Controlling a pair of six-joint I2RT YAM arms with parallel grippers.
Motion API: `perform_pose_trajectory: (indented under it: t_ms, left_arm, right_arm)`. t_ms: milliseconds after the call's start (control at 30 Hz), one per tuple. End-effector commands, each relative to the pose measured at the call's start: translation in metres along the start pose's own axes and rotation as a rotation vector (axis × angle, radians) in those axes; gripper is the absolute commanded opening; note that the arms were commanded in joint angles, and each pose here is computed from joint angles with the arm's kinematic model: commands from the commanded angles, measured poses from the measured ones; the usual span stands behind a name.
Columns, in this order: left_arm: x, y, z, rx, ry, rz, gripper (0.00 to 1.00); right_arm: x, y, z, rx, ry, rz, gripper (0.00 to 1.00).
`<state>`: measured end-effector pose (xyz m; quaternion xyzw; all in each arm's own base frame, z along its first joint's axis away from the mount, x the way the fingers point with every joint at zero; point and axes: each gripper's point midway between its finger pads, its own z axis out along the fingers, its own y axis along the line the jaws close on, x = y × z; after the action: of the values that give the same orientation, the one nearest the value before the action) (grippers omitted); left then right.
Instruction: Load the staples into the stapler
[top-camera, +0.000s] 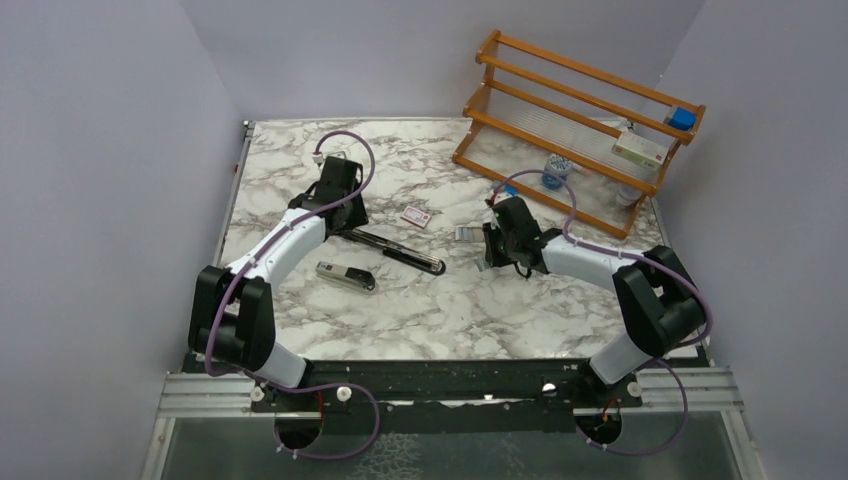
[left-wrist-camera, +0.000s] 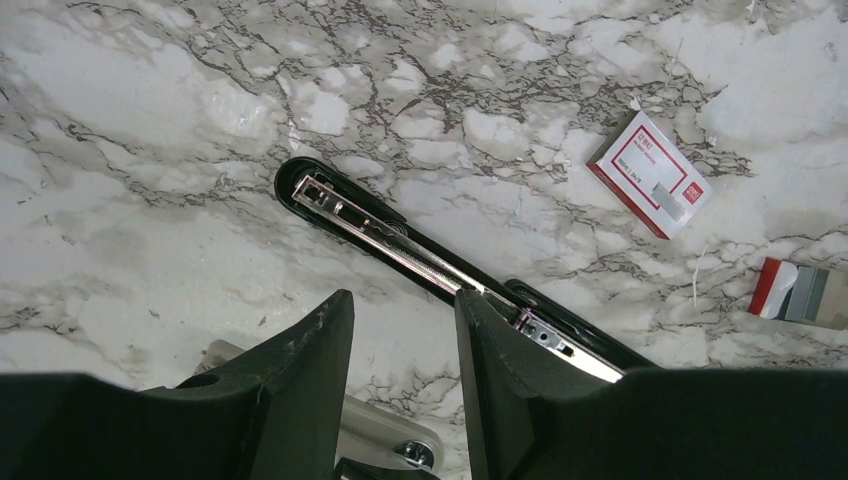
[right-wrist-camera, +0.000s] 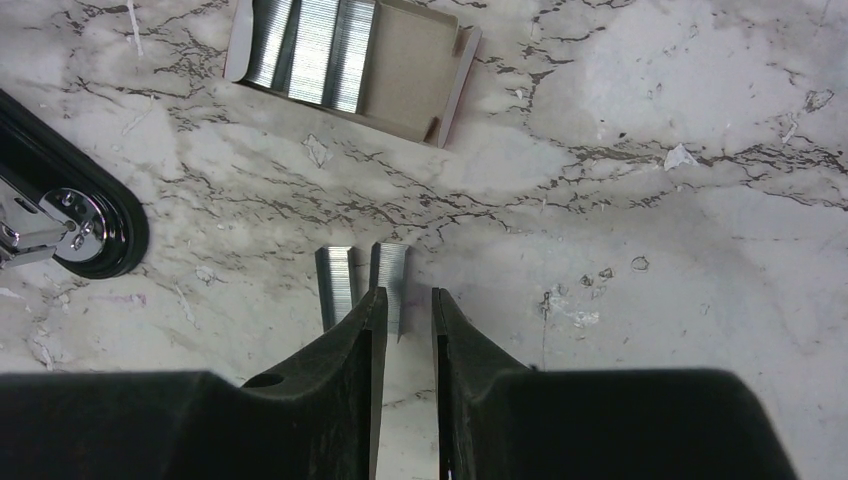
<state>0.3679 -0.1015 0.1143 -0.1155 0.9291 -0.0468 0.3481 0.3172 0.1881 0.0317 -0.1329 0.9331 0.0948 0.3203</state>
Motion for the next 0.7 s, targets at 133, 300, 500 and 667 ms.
perform_pose_trajectory:
  t_ms: [133,300,500,667]
  left_arm:
    - [-0.0125,-0.0102,-0.0021,0.043,-0.033,0.004,0.45]
    - [-0.0106,-0.0091,-0.0009,0.039,-0.029,0.003,0.45]
    - [-0.0086,-0.0084,-0.0002,0.037,-0.026,0.004,0.45]
    - [-0.0139,-0.0120,-0.0039,0.063,-0.046,0.019,0.45]
  right_arm:
    - [0.0103,0.0029,0.0032,-0.020,0.047,0.018,0.23]
    - [0.0120,0.0028,0.0059,-0.018,0.061,0.016,0.20]
    - [0.0159,0.0036,0.0096,-0.020,0.092,0.009,0.13]
    - [0.0121,0.0056,0.0082,-0.033,0.074,0.005,0.01]
